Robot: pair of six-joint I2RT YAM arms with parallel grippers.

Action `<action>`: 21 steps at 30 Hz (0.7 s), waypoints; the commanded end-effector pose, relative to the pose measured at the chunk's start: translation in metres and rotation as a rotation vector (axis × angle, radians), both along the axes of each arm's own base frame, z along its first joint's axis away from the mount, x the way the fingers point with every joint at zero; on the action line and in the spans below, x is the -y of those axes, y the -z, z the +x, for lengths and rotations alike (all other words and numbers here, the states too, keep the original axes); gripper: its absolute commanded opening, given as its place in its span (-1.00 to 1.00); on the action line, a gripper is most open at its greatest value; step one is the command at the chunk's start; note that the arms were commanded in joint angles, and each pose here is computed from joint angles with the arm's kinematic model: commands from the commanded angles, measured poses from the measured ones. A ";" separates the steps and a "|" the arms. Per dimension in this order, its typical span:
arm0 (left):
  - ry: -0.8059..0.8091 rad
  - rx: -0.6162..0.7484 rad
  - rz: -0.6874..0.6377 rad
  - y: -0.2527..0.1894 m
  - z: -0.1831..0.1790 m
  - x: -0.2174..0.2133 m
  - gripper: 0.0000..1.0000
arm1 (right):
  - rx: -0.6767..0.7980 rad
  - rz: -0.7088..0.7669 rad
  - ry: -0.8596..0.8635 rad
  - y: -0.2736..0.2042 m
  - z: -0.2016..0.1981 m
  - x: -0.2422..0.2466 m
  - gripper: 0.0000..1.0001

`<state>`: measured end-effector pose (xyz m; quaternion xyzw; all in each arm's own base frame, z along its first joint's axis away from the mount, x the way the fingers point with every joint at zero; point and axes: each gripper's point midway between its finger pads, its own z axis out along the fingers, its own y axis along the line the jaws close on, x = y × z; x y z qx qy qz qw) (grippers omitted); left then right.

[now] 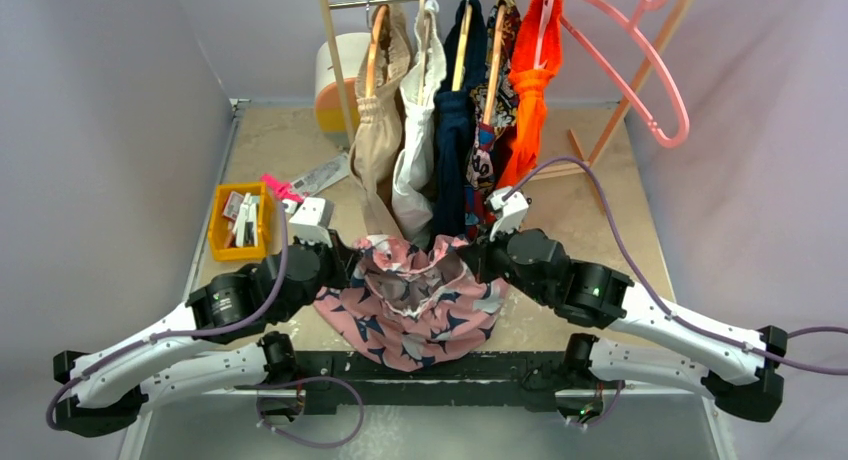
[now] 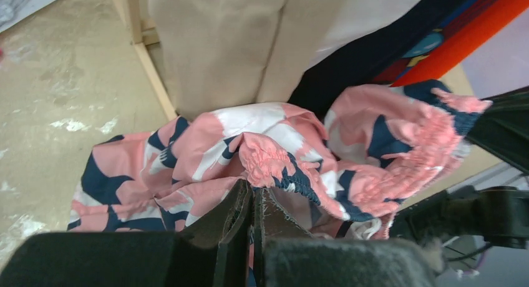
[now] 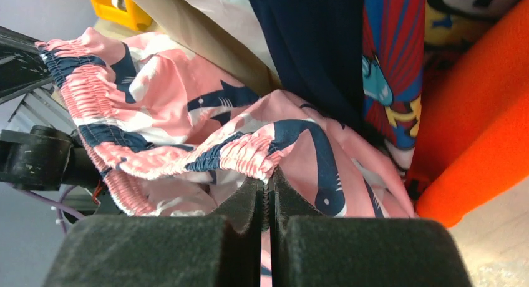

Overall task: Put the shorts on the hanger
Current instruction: Adjust the shorts at the center of the board.

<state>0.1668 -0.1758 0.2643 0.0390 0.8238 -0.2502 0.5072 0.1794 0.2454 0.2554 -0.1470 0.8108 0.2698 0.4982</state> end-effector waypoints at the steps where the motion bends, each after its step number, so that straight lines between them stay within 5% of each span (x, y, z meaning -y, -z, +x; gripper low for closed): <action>1: -0.163 -0.015 -0.102 0.002 0.010 -0.015 -1.00 | -0.073 0.122 0.110 -0.006 -0.001 0.012 -1.00; 7: -0.369 -0.059 0.036 0.042 0.021 -0.044 -1.00 | -0.227 0.054 0.428 0.052 0.005 0.055 -1.00; 21: -0.366 -0.105 0.108 0.116 0.032 -0.016 -1.00 | -0.325 -0.010 0.450 0.131 0.007 0.031 -1.00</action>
